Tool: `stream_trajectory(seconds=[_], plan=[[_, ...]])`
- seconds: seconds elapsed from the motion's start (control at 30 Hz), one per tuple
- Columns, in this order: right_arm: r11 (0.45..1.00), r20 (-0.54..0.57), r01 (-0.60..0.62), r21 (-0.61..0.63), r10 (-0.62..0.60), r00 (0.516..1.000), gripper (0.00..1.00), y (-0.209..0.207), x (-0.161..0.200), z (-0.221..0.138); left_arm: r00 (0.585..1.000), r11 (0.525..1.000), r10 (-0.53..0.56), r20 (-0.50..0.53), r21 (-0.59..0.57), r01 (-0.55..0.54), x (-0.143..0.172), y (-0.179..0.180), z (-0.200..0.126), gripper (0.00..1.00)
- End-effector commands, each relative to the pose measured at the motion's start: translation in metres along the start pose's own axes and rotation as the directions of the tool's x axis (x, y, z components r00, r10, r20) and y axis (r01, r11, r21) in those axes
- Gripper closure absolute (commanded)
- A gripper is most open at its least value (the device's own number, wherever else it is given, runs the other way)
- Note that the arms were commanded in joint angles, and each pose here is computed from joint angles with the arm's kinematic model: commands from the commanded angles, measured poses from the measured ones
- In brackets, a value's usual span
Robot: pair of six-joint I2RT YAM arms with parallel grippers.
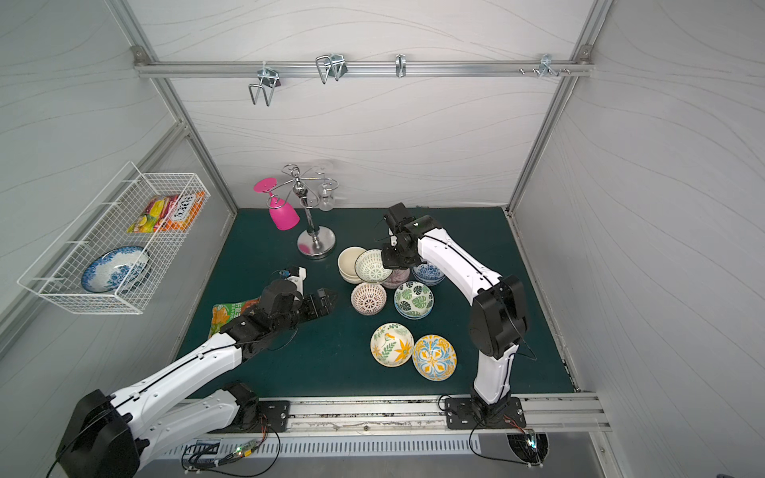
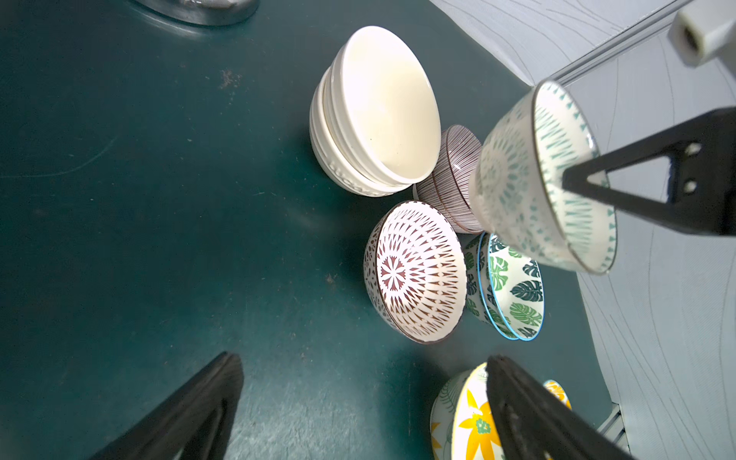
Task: Stack the bowls
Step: Place the bowl on the bowl.
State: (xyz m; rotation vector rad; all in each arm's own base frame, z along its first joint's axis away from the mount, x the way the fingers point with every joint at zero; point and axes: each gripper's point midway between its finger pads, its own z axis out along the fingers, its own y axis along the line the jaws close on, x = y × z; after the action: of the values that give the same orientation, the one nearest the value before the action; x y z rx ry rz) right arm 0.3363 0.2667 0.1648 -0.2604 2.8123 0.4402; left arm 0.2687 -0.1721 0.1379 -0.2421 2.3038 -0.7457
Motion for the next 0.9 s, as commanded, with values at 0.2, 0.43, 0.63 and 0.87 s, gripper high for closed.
stream_trajectory(seconds=[0.2, 0.43, 0.63, 0.87], plan=[[0.996, 0.008, -0.049, -0.078, 0.05, 0.999, 1.0, 0.018, 0.024, 0.008, 0.998, 1.0, -0.013, 0.059, 0.025, 0.011, -0.012, -0.005, -0.008, 0.0], [0.999, 0.011, -0.028, -0.022, 0.028, 1.0, 1.0, 0.023, 0.03, 0.029, 0.998, 1.0, -0.012, 0.057, 0.024, 0.011, -0.012, -0.006, -0.006, 0.0], [0.999, 0.019, -0.039, 0.007, 0.038, 0.999, 1.0, 0.016, 0.032, 0.044, 0.998, 1.0, -0.01, 0.057, 0.025, 0.009, -0.012, -0.006, -0.005, 0.0], [0.999, 0.01, -0.039, 0.016, 0.039, 0.999, 1.0, 0.014, 0.039, 0.06, 0.999, 1.0, -0.009, 0.053, 0.026, 0.008, -0.012, -0.006, -0.003, 0.0]])
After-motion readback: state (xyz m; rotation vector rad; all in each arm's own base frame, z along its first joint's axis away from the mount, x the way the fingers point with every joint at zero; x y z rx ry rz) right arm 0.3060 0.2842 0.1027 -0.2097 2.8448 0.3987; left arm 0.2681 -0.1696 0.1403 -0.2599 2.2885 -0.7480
